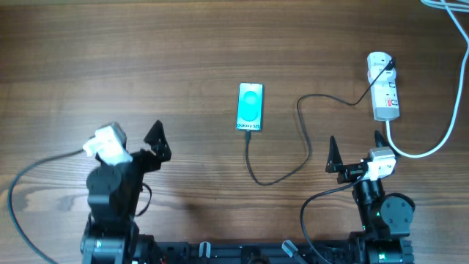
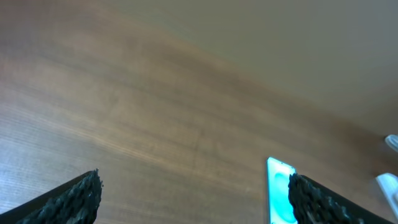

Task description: Plug charger to phone and switch on socket

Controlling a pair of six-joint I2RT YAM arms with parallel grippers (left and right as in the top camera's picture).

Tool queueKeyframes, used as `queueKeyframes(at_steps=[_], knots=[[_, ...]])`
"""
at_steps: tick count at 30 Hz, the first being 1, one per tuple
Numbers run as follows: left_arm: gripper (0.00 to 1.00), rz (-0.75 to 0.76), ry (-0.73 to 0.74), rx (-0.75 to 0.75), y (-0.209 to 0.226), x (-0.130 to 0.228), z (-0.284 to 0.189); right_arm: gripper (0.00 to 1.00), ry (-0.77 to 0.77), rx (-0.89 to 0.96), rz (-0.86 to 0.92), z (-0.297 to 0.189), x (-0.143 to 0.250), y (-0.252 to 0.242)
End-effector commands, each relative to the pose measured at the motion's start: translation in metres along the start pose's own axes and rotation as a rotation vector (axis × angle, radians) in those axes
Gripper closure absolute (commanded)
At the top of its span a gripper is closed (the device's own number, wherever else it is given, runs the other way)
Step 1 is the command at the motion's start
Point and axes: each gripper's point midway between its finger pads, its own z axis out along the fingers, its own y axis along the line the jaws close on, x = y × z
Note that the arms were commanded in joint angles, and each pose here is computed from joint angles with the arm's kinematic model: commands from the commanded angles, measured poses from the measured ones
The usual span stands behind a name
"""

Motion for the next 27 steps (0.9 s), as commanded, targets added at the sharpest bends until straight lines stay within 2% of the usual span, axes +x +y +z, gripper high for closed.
queueKeyframes(at_steps=[1, 9, 19, 27], knots=[[0.0, -0.004, -0.105, 0.055, 0.0, 0.001, -0.017, 0.0, -0.011, -0.015, -0.007, -0.001, -0.002, 0.003], [0.0, 0.003, -0.152, 0.075, 0.007, 0.015, -0.018, 0.0, -0.011, -0.015, -0.007, -0.001, -0.002, 0.003], [0.0, 0.059, -0.307, 0.155, 0.002, 0.011, -0.02, 0.0, -0.011, -0.015, -0.008, -0.001, -0.002, 0.003], [0.0, 0.177, -0.334, 0.193, -0.005, 0.015, -0.019, 0.0, -0.011, -0.015, -0.007, -0.001, -0.002, 0.003]])
